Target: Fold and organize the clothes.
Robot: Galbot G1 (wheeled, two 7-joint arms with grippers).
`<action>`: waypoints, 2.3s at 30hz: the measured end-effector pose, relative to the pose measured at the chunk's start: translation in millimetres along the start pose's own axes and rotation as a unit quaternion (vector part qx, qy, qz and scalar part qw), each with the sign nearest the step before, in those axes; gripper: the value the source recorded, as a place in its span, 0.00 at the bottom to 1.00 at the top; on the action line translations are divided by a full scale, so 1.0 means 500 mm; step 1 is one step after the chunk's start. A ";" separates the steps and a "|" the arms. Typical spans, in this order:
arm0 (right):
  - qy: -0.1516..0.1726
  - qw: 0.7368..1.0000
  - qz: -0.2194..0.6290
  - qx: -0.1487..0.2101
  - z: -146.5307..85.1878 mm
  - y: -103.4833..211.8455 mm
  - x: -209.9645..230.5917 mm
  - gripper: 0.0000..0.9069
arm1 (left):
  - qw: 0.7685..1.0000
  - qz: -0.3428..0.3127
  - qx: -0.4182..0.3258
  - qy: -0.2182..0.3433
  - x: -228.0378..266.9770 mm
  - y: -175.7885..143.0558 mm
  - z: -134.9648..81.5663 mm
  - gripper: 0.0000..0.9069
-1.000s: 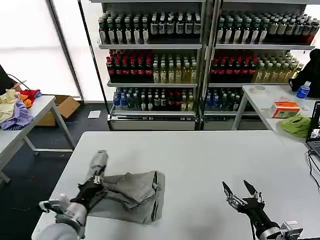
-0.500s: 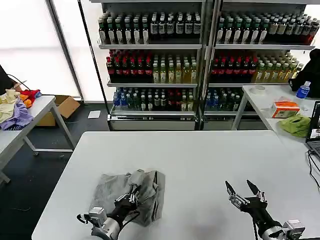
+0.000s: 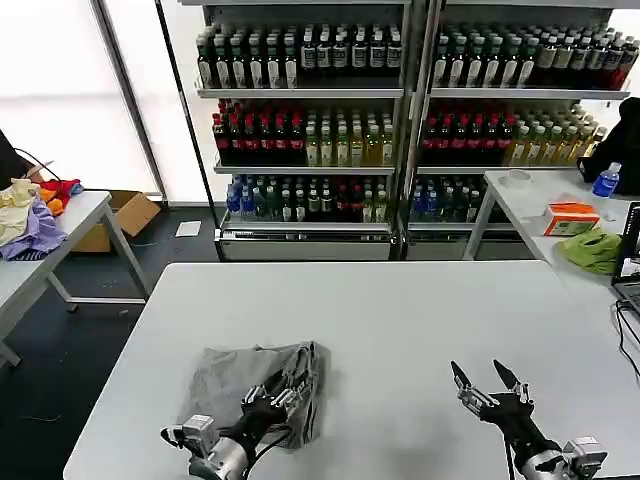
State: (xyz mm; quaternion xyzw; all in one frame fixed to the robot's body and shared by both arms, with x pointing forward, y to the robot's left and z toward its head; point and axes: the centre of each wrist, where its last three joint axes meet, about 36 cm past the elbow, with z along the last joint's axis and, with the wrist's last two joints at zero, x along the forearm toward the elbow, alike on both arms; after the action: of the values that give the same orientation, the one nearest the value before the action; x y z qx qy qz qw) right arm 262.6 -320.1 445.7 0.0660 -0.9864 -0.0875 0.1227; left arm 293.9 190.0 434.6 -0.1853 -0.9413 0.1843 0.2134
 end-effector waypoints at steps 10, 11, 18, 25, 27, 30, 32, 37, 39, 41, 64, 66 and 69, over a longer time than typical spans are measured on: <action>0.005 1.000 -0.002 -0.002 0.010 -0.001 -0.001 1.00 | 0.997 -0.056 -0.046 -0.035 0.033 0.075 -0.076 1.00; 0.004 1.000 -0.003 -0.002 0.010 0.000 -0.002 1.00 | 0.995 -0.071 -0.055 -0.033 0.033 0.090 -0.076 1.00; 0.003 1.000 -0.005 -0.003 0.014 0.007 -0.008 1.00 | 0.983 -0.154 -0.098 -0.010 0.019 0.176 -0.048 1.00; 0.002 1.000 -0.004 -0.001 0.011 0.006 -0.005 1.00 | 0.973 -0.205 -0.104 0.008 -0.003 0.226 -0.014 1.00; 0.002 1.000 -0.004 0.000 0.011 0.006 -0.004 1.00 | 0.972 -0.211 -0.102 0.013 -0.006 0.232 -0.005 1.00; 0.002 1.000 -0.004 -0.001 0.011 0.008 -0.004 1.00 | 0.971 -0.218 -0.096 0.020 -0.008 0.237 0.008 0.84; 0.001 1.000 -0.005 -0.001 0.011 0.009 -0.005 1.00 | 0.971 -0.220 -0.093 0.021 -0.009 0.239 0.014 0.39; -0.001 1.000 -0.006 0.000 0.007 0.011 -0.007 1.00 | 0.971 -0.224 -0.081 0.021 -0.009 0.236 0.029 0.01; -0.001 1.000 -0.007 0.000 0.008 0.012 -0.007 1.00 | 0.971 -0.224 -0.073 0.021 -0.008 0.233 0.035 0.02; 0.000 1.000 -0.007 -0.001 0.010 0.014 -0.007 1.00 | 0.973 -0.222 -0.065 0.020 -0.008 0.227 0.040 0.02; -0.008 1.000 -0.014 -0.005 0.008 0.015 -0.017 1.00 | 0.974 -0.211 0.051 -0.062 0.030 0.179 -0.045 0.02; -0.010 1.000 -0.013 -0.005 0.008 0.011 -0.020 1.00 | 0.973 -0.214 0.055 -0.070 0.044 0.194 -0.064 0.02; -0.011 1.000 -0.014 -0.007 0.009 0.011 -0.023 1.00 | 0.970 -0.222 0.053 -0.080 0.070 0.228 -0.098 0.02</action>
State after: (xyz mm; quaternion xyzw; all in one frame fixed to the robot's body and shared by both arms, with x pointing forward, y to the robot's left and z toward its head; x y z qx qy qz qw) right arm 271.7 -312.4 439.9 0.0780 -0.9860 -0.0967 0.1111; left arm 318.4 316.6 438.8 0.0556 -0.9619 0.1960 0.1823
